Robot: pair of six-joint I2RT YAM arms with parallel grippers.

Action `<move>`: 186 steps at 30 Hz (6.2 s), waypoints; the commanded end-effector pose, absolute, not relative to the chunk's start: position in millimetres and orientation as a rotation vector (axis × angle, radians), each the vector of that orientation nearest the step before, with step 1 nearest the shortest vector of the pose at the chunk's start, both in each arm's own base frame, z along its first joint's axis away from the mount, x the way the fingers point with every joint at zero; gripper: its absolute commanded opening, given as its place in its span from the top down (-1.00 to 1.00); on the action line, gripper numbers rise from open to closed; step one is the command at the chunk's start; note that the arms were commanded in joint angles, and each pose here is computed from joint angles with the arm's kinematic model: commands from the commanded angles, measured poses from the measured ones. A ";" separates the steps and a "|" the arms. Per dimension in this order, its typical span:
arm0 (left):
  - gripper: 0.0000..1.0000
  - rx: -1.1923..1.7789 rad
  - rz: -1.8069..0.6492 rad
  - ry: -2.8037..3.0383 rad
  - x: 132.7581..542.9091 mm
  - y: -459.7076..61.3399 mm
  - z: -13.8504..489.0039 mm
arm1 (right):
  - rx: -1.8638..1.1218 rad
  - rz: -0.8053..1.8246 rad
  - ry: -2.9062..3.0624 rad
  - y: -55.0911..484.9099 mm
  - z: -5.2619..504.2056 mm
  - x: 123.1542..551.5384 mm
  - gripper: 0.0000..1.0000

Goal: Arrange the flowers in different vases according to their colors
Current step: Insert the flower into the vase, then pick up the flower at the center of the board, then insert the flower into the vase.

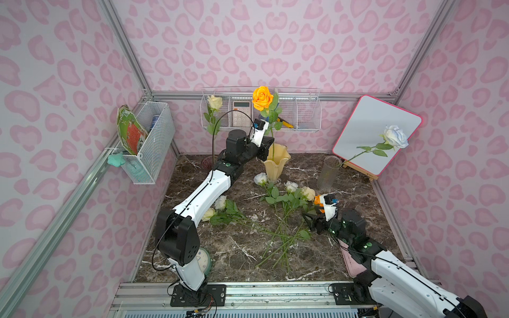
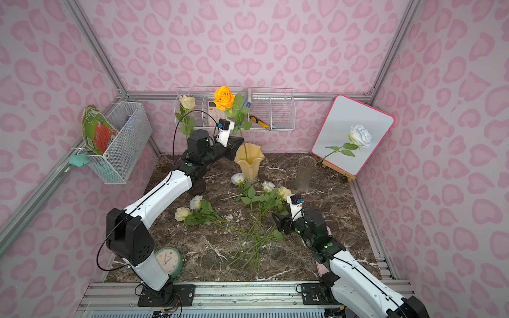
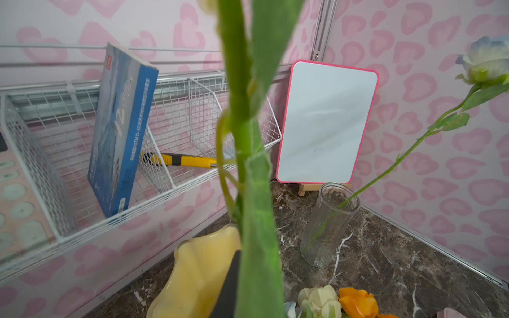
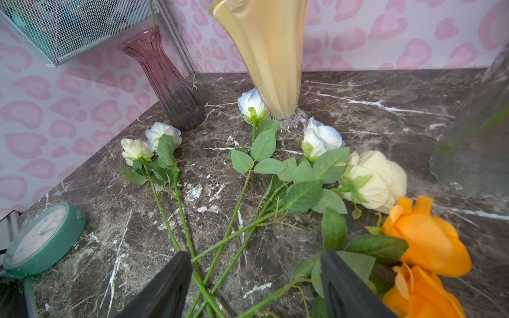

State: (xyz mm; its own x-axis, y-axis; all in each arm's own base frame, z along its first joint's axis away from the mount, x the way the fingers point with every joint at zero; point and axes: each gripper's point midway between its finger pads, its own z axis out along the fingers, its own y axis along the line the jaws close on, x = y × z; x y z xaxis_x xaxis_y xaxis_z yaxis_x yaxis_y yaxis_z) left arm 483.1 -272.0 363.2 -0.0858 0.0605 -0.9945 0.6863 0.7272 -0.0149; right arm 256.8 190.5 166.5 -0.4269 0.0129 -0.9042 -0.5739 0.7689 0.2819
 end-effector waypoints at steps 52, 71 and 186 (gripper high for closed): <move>-0.93 0.092 -0.082 2.364 271.4 -107.9 219.3 | -0.713 0.417 2.555 306.4 33.9 325.7 -0.30; -0.89 0.003 -0.087 2.447 256.1 -107.1 178.6 | -0.750 0.224 2.612 320.6 6.0 327.7 0.21; -0.90 0.083 -0.407 2.432 271.8 -164.5 135.9 | -0.066 0.078 1.126 66.4 549.6 434.2 1.00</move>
